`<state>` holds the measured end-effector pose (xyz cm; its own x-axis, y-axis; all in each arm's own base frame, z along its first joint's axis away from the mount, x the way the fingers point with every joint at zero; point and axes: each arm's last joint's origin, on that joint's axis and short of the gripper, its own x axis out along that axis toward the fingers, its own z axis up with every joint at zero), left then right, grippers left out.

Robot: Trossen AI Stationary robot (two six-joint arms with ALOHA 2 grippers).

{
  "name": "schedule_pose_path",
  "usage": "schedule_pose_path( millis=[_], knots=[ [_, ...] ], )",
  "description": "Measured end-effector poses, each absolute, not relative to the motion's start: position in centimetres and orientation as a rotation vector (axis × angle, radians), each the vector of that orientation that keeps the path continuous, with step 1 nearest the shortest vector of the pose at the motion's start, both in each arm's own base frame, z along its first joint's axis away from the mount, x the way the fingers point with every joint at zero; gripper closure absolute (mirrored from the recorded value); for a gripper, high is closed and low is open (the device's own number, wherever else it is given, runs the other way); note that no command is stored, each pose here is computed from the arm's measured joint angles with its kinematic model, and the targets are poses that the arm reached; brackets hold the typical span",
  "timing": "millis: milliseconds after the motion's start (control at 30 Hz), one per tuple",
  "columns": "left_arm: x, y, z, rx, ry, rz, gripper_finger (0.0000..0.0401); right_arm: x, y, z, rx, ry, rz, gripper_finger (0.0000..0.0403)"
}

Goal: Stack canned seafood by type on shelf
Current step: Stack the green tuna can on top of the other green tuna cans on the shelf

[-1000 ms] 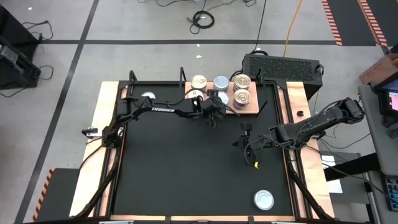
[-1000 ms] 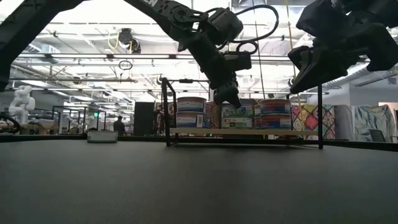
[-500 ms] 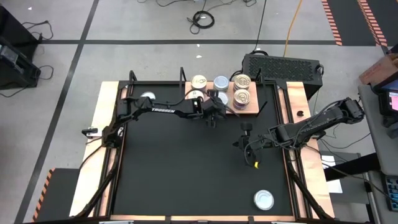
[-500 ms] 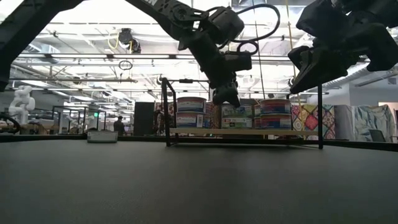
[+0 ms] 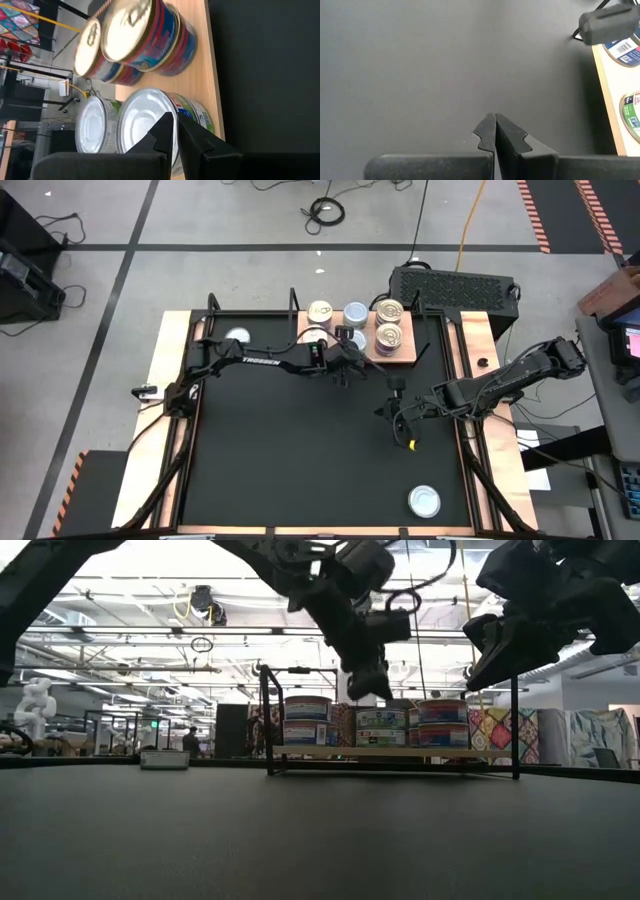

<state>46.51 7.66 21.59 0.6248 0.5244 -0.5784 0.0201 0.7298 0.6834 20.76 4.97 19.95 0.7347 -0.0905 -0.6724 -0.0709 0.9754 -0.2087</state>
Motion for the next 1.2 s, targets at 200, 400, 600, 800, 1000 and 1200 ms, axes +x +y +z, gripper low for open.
schedule_pose_path(
  millis=[200,400,600,800,1000,1200],
  knots=[
    [45.4,6.4,25.3,0.71,0.794,0.339,0.0374,20.7,5.0,19.9,-0.228,0.751,-0.011,0.0403],
    [42.0,5.2,30.4,0.609,0.771,0.357,0.0374,20.9,4.9,20.1,-0.243,0.726,-0.04,0.0403],
    [36.4,5.0,32.4,0.37,0.91,0.386,0.0375,21.9,4.4,21.3,-0.241,0.572,-0.146,0.0403],
    [30.3,4.4,31.5,0.236,0.896,0.473,0.0375,22.7,3.1,21.8,-0.222,0.516,-0.089,0.0403],
    [24.6,4.8,27.8,0.117,0.852,0.567,0.0375,23.5,1.3,22.8,-0.201,0.401,-0.026,0.0403],
    [20.6,6.5,24.4,0.045,0.97,0.686,0.0375,23.6,0.7,23.0,-0.191,0.381,-0.024,0.0403]
  ],
)
